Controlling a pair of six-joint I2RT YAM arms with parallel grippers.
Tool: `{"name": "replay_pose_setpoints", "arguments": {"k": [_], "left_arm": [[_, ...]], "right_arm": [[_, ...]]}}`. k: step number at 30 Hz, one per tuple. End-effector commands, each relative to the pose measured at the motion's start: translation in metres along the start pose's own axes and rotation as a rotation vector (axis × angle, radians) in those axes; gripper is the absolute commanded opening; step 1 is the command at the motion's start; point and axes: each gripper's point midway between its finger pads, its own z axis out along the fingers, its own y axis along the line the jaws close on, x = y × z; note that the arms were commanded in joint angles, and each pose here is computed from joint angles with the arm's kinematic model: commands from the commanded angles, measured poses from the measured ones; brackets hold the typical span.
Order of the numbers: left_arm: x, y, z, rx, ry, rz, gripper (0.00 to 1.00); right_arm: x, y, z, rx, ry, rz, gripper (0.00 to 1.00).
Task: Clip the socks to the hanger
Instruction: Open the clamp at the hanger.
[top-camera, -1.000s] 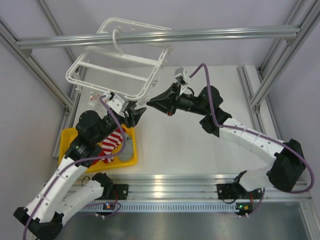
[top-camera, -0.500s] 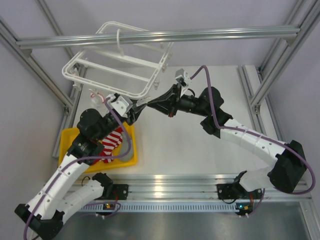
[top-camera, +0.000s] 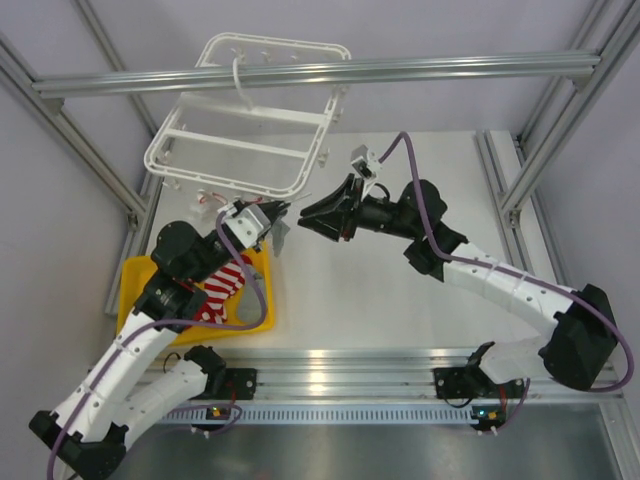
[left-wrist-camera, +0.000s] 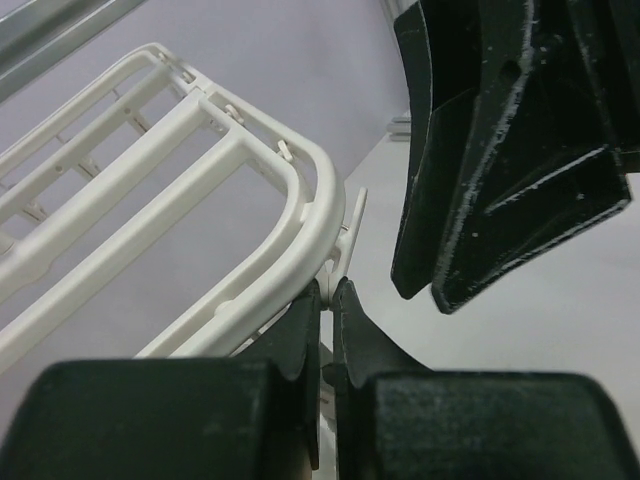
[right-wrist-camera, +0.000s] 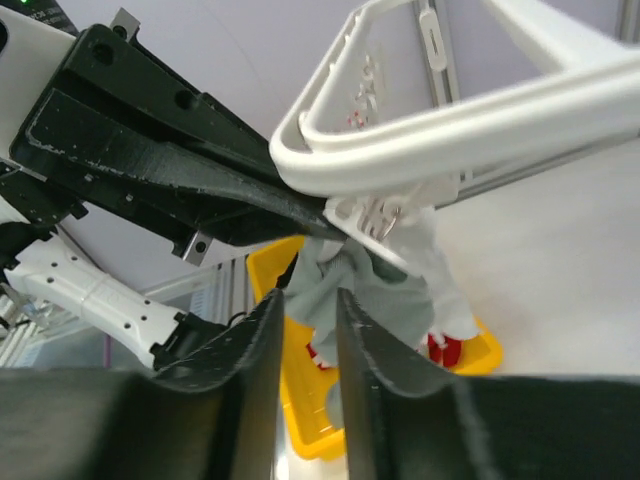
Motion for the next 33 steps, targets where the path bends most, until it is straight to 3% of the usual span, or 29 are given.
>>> {"name": "replay_pose_setpoints", "arguments": {"k": [1, 5, 13, 14, 18, 21, 33], "left_arm": [[-0.003, 0.004, -0.001, -0.024, -0.023, 0.027, 0.00], [0.001, -0.006, -0.005, 0.007, -0.022, 0.010, 0.00], [0.016, -0.030, -0.017, 0.093, -0.040, 0.086, 0.00], [0.013, -0.034, -0.018, 0.114, -0.049, 0.080, 0.00], [0.007, -0.032, -0.018, 0.094, -0.024, -0.068, 0.00], [0.013, -0.044, -0.021, 0.134, 0.009, -0.160, 0.00], [0.001, -0.068, -0.028, 0.256, 0.016, -0.324, 0.00]], "right_arm": [[-0.013, -0.002, -0.016, 0.047, -0.036, 0.028, 0.31], [-0.017, -0.023, -0.028, 0.136, -0.068, 0.107, 0.45], [-0.022, -0.037, -0.020, 0.179, -0.108, 0.285, 0.58], [-0.022, -0.037, -0.020, 0.169, -0.106, 0.246, 0.60], [-0.025, -0.030, -0.017, 0.080, -0.107, 0.071, 0.82], [-0.025, -0.024, -0.016, -0.003, -0.086, -0.035, 0.89], [-0.028, -0.003, -0.011, -0.228, -0.130, -0.478, 0.86]]}}
